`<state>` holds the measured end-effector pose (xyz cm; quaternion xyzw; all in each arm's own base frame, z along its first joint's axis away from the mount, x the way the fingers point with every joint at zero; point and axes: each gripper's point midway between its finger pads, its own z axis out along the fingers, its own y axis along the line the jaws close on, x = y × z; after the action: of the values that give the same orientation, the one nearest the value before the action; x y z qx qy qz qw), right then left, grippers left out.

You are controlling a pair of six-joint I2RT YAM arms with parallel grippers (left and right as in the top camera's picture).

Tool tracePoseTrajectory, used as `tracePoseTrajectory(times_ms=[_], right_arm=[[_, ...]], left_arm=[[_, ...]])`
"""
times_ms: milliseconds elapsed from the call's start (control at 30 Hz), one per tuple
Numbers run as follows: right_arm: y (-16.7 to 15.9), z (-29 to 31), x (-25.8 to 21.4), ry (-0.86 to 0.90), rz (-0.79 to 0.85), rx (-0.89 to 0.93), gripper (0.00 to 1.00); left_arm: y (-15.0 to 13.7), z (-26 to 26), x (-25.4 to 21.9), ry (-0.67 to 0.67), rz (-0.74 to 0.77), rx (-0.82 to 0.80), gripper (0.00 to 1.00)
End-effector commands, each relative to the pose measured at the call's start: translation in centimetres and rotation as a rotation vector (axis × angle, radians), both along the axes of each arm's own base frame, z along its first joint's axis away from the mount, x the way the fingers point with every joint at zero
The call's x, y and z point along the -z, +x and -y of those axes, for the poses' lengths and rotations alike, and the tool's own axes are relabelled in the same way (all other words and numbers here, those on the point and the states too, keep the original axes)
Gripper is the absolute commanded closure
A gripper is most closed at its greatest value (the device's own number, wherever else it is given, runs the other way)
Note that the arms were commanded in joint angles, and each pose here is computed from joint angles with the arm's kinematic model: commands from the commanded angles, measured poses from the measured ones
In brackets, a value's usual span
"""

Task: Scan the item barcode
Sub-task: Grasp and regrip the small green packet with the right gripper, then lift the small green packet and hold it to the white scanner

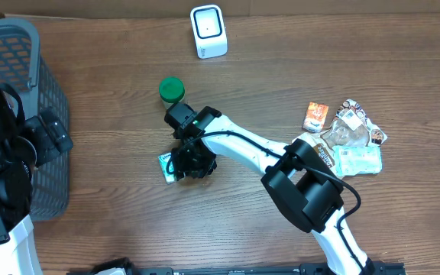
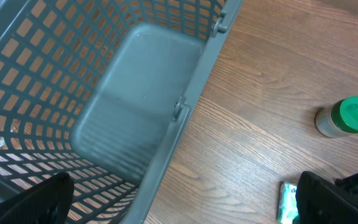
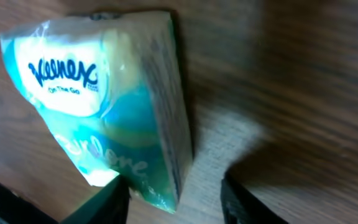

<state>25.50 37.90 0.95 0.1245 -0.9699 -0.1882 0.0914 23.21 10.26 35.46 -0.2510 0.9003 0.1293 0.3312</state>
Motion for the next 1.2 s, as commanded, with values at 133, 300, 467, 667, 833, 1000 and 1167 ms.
tracePoseTrajectory(times_ms=[133, 300, 467, 667, 833, 1000, 1167], right_arm=[[0.8, 0.1, -0.6, 0.007, 0.030, 0.057, 0.70], [1.1, 0.1, -0.5, 0.013, 0.052, 0.033, 0.90], [1.6, 1.3, -1.5, 0.014, 0.062, -0.022, 0.96], [2.7, 2.2, -8.6, 0.190, 0.097, -0.072, 0.96], [2.9, 3.3, -18.7, 0.533, 0.134, -0.123, 0.96], [2.7, 5.6, -26.5, 0.853, 0.162, -0.188, 0.96], [3.4, 8.4, -30.5, 1.077, 0.120, -0.168, 0.96]], left_arm=[[-0.3, -0.2, -0.9, 0.003, 0.036, -0.027, 0.00], [-0.3, -0.2, -0.9, 0.003, 0.036, -0.027, 0.00], [-0.3, -0.2, -0.9, 0.003, 0.035, -0.027, 0.00], [-0.3, -0.2, -0.9, 0.003, 0.036, -0.027, 0.00], [-0.3, -0.2, -0.9, 0.003, 0.035, -0.027, 0.00], [-0.3, -0.2, -0.9, 0.003, 0.035, -0.027, 0.00], [-0.3, -0.2, -0.9, 0.003, 0.036, -0.027, 0.00]])
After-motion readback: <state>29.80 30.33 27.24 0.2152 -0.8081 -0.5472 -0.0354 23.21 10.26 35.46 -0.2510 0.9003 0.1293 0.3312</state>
